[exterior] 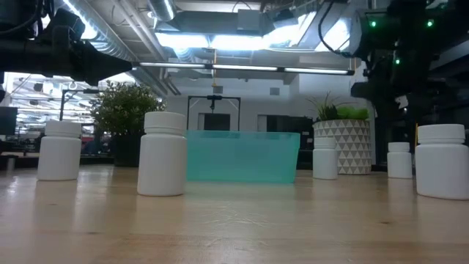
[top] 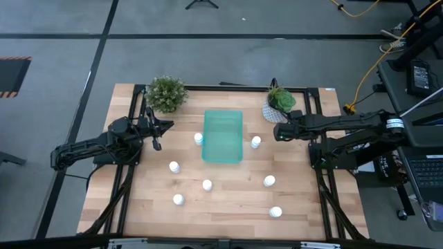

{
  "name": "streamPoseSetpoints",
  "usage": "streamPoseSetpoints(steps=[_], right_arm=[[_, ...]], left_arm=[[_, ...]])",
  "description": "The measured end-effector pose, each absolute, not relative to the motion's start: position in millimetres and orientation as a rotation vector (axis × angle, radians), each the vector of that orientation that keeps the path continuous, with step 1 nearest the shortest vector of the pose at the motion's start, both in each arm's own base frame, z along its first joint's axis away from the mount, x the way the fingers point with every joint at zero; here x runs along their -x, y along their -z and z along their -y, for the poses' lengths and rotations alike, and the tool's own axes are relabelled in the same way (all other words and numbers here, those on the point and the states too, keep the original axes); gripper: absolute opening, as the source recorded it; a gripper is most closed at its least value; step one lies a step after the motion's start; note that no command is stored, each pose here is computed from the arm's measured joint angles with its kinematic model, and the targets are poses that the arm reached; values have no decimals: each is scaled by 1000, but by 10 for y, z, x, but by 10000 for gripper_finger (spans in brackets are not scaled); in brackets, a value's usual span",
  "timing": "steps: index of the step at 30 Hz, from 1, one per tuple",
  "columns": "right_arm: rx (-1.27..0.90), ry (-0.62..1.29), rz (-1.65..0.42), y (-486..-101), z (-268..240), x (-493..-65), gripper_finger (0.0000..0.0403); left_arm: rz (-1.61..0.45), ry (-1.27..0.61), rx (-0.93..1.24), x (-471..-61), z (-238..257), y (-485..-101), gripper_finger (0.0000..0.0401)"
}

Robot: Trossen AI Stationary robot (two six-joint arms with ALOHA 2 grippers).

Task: Pick and place pill bottles into a basket
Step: Put the white pill bottle into the green bin

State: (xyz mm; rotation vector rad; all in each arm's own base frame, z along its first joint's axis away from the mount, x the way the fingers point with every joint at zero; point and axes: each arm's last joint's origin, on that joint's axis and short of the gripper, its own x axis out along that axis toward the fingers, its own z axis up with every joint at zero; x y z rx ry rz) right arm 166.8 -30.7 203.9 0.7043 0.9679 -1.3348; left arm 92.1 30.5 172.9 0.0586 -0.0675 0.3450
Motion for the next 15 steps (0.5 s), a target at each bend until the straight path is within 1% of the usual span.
streamPoseSetpoints(steps=[4, 7, 11, 15], right_arm=[[-708, 1351, -993, -1876, 295, -1578, 259], [-736, 1371, -967, -1842, 290, -1524, 259], [-767, 1345, -916, -1801, 289, -1517, 259], [-751, 1356, -879, -1712, 299, -1498, 259]], left_arm=[[69, -345, -58, -921, -305, -1730, 33], [74, -345, -60, -921, -305, -1736, 33], [75, -345, -68, -921, -305, -1738, 33], [68, -350, -109, -920, -305, -1739, 33]])
